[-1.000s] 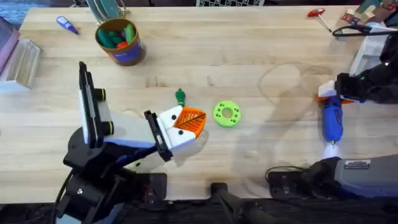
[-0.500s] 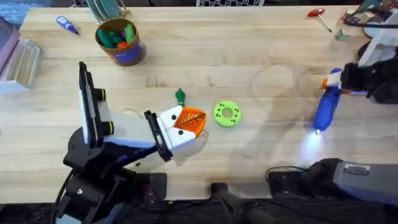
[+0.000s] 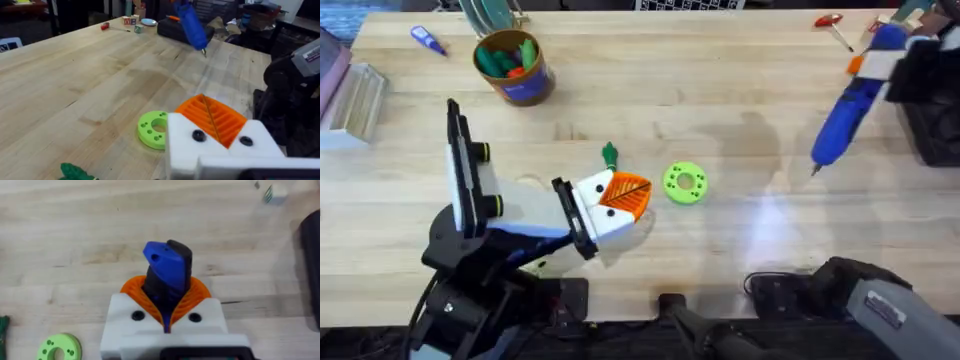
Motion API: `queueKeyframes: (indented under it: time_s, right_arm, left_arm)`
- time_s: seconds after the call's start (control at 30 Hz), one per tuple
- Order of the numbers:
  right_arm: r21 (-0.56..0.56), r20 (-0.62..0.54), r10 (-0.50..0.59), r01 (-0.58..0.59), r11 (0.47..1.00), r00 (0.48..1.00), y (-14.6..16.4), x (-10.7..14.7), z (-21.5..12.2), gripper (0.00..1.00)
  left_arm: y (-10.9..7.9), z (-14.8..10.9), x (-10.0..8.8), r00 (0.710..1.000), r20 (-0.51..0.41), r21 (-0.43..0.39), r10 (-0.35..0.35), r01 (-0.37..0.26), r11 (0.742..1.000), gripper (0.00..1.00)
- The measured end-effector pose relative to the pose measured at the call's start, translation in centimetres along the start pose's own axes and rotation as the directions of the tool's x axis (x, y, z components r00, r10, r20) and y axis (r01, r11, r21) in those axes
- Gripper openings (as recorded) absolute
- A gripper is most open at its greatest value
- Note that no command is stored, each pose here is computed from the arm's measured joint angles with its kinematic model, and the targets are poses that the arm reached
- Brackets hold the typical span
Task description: Pick up the gripper from the table and insert it into the empty holder that is missing its gripper. Then pick up a screw, insert it into the mounting hole, and use the screwdriver to tighten it. Finally, clean up the table by picking up the vegetable and placing it into the bucket.
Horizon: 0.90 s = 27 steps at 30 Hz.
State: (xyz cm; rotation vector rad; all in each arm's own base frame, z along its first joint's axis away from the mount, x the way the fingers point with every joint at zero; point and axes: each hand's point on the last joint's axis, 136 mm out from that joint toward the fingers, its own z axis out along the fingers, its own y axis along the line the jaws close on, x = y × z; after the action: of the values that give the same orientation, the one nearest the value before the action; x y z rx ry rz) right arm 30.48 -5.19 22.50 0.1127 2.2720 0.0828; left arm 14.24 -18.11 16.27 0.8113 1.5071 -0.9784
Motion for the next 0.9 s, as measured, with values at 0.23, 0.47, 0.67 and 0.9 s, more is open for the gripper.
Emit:
queueKeyframes:
  time_s: [0.23, 0.47, 0.67, 0.9]
  right_arm:
    - [0.009, 0.274, 0.033, -0.037, 0.999, 0.961, 1.6, -3.2, -4.7, 0.023]
    - [-0.277, 0.581, 0.158, 0.012, 0.961, 0.799, 7.1, -5.6, -8.2, 0.023]
    - [-0.534, 0.502, 0.171, 0.148, 0.833, 0.848, 13.8, -3.4, -8.2, 0.022]
    - [-0.661, 0.605, 0.164, 0.377, 0.649, 0.779, 20.2, -3.8, -13.3, 0.022]
  left_arm:
    - [0.0, 0.0, 0.0, 1.0, 0.0, 0.0, 0.0, 0.0, 1.0, 0.016]
    - [0.0, 0.0, 0.0, 1.0, 0.0, 0.0, 0.0, 0.0, 1.0, 0.016]
    - [0.0, 0.0, 0.0, 1.0, 0.0, 0.0, 0.0, 0.0, 1.0, 0.016]
    - [0.0, 0.0, 0.0, 1.0, 0.0, 0.0, 0.0, 0.0, 1.0, 0.016]
